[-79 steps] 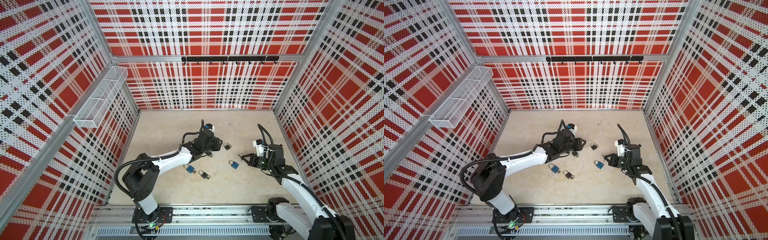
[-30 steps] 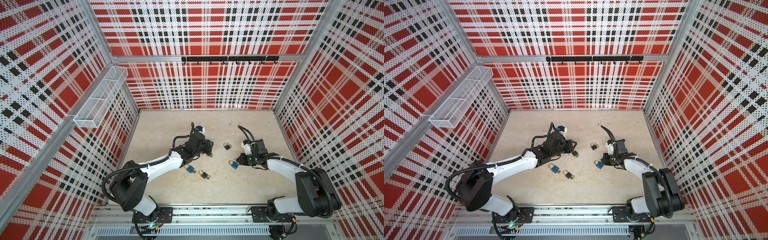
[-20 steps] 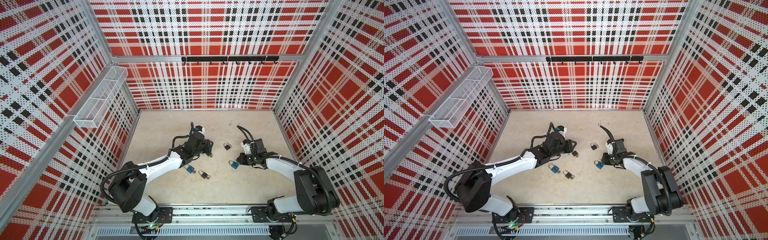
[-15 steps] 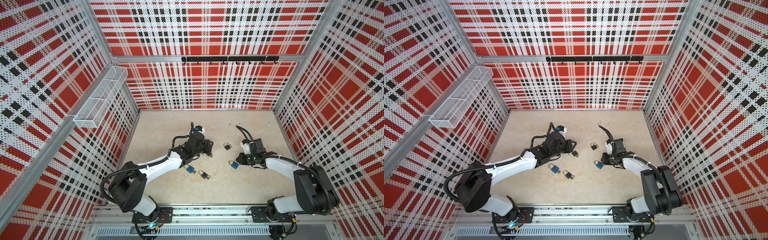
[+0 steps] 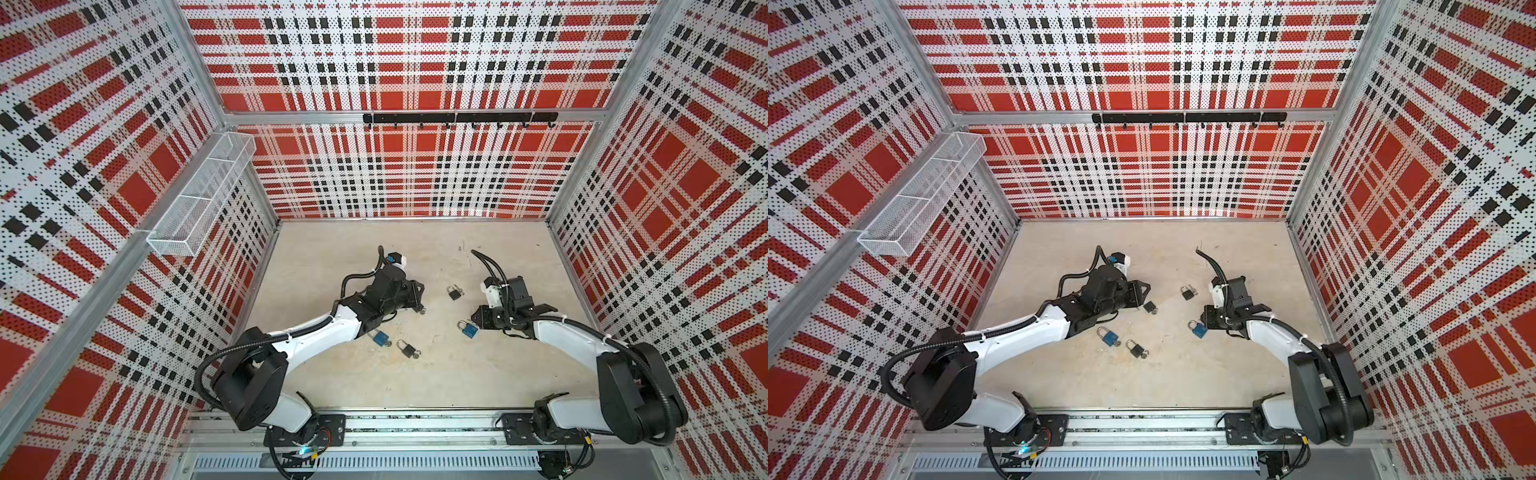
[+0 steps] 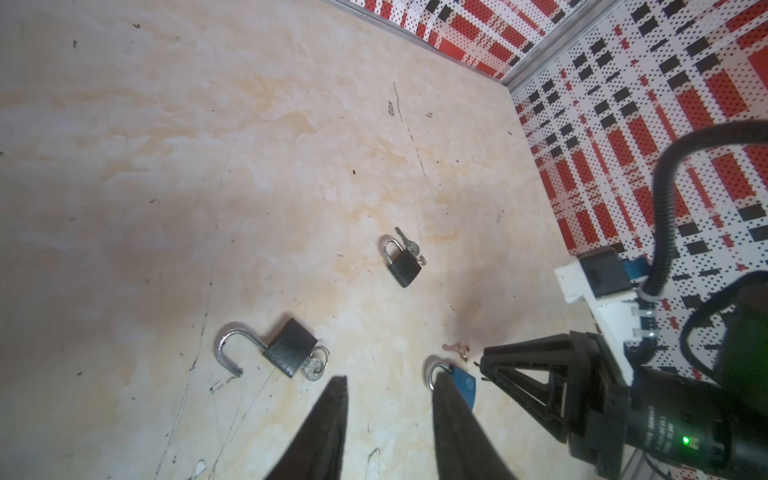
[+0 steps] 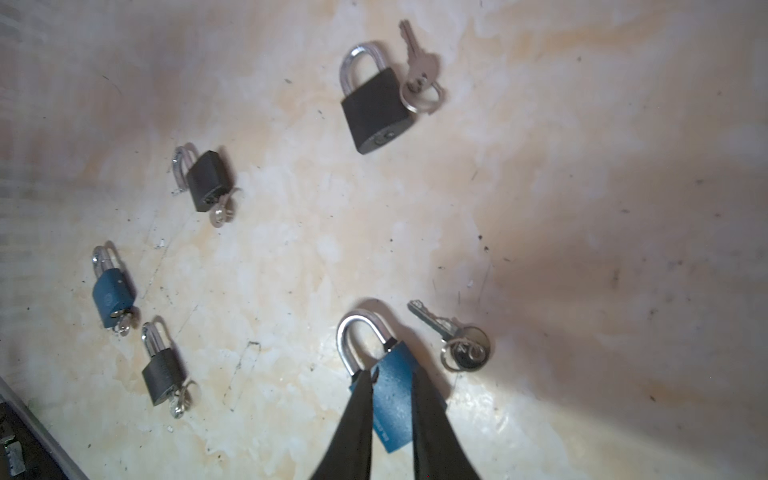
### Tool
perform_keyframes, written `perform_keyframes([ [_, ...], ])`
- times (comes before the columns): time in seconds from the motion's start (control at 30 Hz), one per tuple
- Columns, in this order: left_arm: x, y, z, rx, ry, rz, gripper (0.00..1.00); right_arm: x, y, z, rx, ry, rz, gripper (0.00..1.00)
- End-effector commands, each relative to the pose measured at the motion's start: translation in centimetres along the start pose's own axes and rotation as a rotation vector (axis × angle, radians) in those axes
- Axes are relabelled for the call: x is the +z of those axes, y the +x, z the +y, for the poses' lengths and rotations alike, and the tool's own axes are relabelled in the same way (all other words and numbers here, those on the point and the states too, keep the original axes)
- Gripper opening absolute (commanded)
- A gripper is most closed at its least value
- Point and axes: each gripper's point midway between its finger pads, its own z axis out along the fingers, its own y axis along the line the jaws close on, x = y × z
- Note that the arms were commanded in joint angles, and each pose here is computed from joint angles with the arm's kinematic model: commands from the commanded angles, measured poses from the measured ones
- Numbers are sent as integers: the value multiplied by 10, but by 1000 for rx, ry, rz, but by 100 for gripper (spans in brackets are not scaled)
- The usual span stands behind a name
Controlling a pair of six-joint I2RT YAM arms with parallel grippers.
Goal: Lock with the key
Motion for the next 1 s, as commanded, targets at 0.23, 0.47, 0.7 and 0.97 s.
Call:
perform_keyframes([
  [0.23, -35, -1, 32, -2, -117, -37, 38, -21, -37, 59, -195, -35, -168, 26],
  [0.47, -76, -1, 61, -15, -208, -75, 43, 3, -55, 92, -258, -53, -206, 31],
  [0.7, -105, -10, 83, -38, -250, -145, 48, 55, -56, 127, -377, -38, -116, 35],
  [0.97, -122, -11, 105, -104, -259, -168, 52, 92, -63, 140, -437, -5, -80, 45],
])
